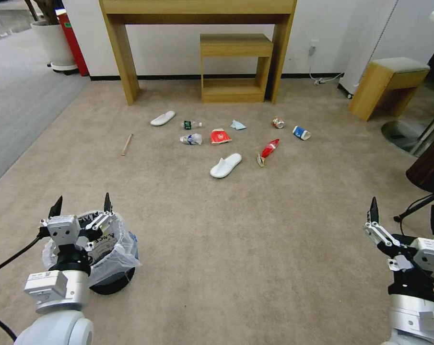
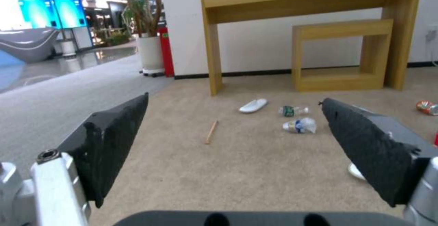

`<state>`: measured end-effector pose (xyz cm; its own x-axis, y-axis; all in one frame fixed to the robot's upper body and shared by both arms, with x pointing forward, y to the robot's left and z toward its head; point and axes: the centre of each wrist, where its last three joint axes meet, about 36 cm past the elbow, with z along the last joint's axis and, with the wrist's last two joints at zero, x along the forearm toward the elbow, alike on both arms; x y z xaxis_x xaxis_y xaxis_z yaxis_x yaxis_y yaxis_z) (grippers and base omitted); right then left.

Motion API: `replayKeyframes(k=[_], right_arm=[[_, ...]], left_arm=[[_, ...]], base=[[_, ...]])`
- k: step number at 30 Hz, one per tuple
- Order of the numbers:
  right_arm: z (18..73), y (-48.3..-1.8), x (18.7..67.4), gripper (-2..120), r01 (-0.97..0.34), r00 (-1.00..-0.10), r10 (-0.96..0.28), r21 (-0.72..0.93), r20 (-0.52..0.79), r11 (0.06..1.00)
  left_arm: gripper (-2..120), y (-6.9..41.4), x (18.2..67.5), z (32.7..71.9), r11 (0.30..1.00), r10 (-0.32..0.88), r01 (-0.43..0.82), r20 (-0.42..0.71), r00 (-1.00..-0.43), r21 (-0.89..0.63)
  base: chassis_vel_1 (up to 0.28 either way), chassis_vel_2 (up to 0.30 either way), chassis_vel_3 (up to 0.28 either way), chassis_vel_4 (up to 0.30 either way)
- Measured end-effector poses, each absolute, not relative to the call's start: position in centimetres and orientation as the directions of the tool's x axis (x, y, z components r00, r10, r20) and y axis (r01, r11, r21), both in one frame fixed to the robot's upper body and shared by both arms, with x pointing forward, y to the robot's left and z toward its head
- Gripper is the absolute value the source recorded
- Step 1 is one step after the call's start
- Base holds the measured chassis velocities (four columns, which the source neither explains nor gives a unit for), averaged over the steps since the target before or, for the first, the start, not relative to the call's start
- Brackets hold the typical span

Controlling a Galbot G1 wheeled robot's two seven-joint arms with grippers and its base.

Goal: Pick up the trash bin and place the garbage on the floor into it.

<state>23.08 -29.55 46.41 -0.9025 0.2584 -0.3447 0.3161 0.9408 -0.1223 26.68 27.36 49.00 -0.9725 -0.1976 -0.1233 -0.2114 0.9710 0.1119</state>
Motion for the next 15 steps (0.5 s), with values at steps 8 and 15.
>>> replayKeyframes(k=[8,15], right_arm=[[46.51,-29.43,23.25,100,0.319,-0.899,0.263,-0.115,-0.349,0.941],[46.19,-29.25,23.49,100,0.322,-0.900,0.265,-0.118,-0.347,0.939]], left_arm=[[100,27.71,26.65,48.99,0.968,-0.210,-0.222,-0.110,-0.971,0.116],[100,27.74,26.55,49.07,0.968,-0.213,-0.225,-0.107,-0.971,0.108]], base=[[0.000,0.000,0.000,0.000],[0.000,0.000,0.000,0.000]])
